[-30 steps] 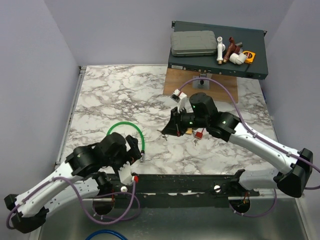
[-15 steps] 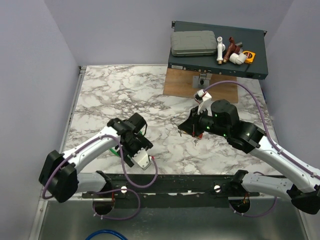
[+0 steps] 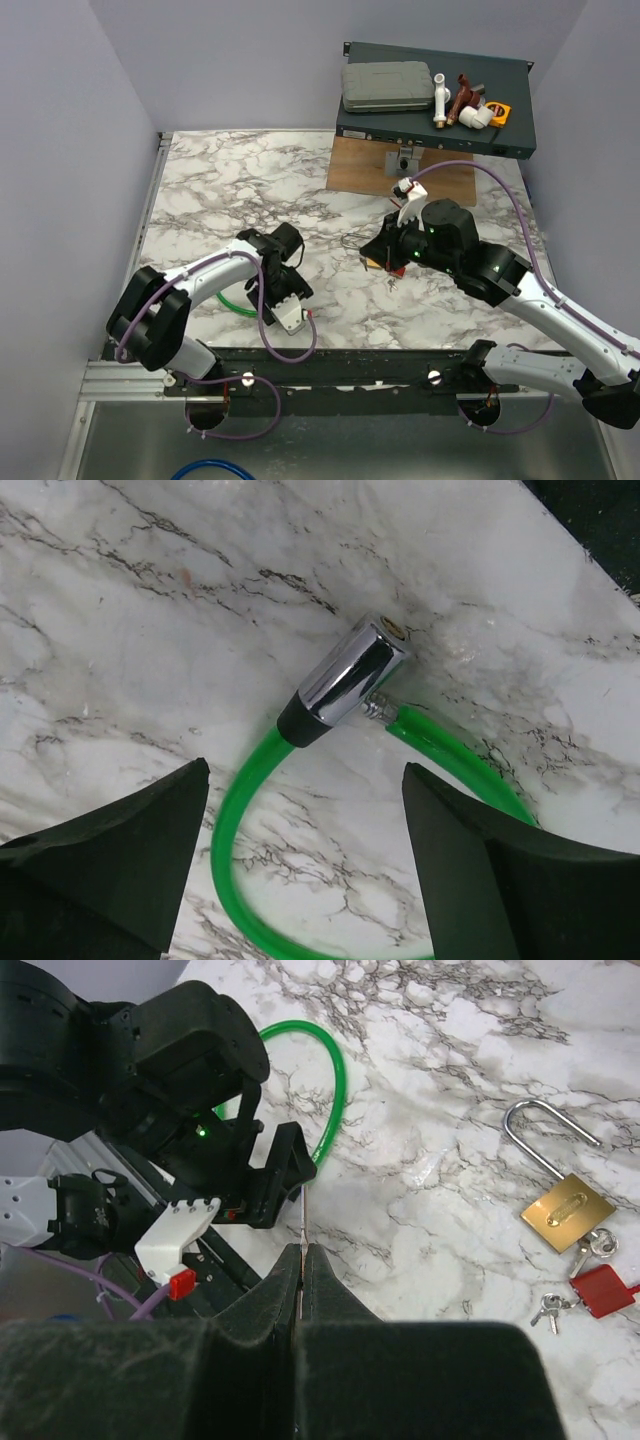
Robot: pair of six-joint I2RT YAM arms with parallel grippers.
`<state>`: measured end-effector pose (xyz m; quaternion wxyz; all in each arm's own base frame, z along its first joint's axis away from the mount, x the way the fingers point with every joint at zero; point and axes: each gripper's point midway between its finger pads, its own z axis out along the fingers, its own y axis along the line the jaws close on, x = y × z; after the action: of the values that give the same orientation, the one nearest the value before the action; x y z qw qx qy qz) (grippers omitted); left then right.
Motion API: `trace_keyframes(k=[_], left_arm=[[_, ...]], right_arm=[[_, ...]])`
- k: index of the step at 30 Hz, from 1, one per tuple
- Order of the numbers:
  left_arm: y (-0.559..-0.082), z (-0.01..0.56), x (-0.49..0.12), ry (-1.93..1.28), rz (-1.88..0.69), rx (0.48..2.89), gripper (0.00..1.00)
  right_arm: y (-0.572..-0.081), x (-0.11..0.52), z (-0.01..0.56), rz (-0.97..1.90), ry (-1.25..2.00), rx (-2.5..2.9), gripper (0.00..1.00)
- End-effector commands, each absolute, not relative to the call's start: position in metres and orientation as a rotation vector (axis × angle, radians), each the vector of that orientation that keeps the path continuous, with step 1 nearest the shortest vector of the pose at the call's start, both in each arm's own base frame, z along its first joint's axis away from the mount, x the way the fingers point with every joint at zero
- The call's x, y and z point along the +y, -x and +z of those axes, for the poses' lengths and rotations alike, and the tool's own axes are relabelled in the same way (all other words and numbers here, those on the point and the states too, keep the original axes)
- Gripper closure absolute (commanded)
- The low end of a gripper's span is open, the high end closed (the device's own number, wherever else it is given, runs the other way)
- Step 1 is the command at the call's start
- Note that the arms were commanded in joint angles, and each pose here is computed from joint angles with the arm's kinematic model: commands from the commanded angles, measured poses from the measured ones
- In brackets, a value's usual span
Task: Unlock with the key
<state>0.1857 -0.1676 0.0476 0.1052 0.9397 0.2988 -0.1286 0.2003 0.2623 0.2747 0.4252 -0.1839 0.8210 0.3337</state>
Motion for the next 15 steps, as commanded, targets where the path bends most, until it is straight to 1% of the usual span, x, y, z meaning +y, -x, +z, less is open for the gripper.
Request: trace_keyframes(k=[1, 5, 8, 10, 12, 13, 15], left_arm=[[-0.188, 0.038, -0.179, -2.762, -0.424, 0.780, 0.27], [-0.197, 0.033, -0.187, -2.745, -0.416, 0.788, 0.43], [-0.205, 0.024, -0.188, -2.745, -0.406, 0.841, 0.57], [-0.209, 0.022, -0.190, -2.729, -0.413, 0.894, 0.60], [-0.215, 0.021, -0.194, -2.697, -0.410, 0.971, 0.61], [-0.220, 0.020, -0.196, -2.675, -0.414, 1.035, 0.63], [-0.233, 0.021, -0.197, -2.618, -0.426, 1.221, 0.73]], right_arm=[[-0.207, 0.256, 0.278, 0.801, 0.420, 2.052, 0.99], [-0.207, 0.257, 0.278, 0.806, 0.416, 2.058, 0.99], [-0.208, 0.258, 0.278, 0.806, 0.418, 2.061, 0.99], [-0.209, 0.258, 0.277, 0.804, 0.420, 2.065, 0.99], [-0.210, 0.259, 0.277, 0.801, 0.421, 2.067, 0.99], [-0.210, 0.259, 0.276, 0.799, 0.422, 2.069, 0.99], [-0.212, 0.259, 0.275, 0.794, 0.424, 2.072, 0.99]])
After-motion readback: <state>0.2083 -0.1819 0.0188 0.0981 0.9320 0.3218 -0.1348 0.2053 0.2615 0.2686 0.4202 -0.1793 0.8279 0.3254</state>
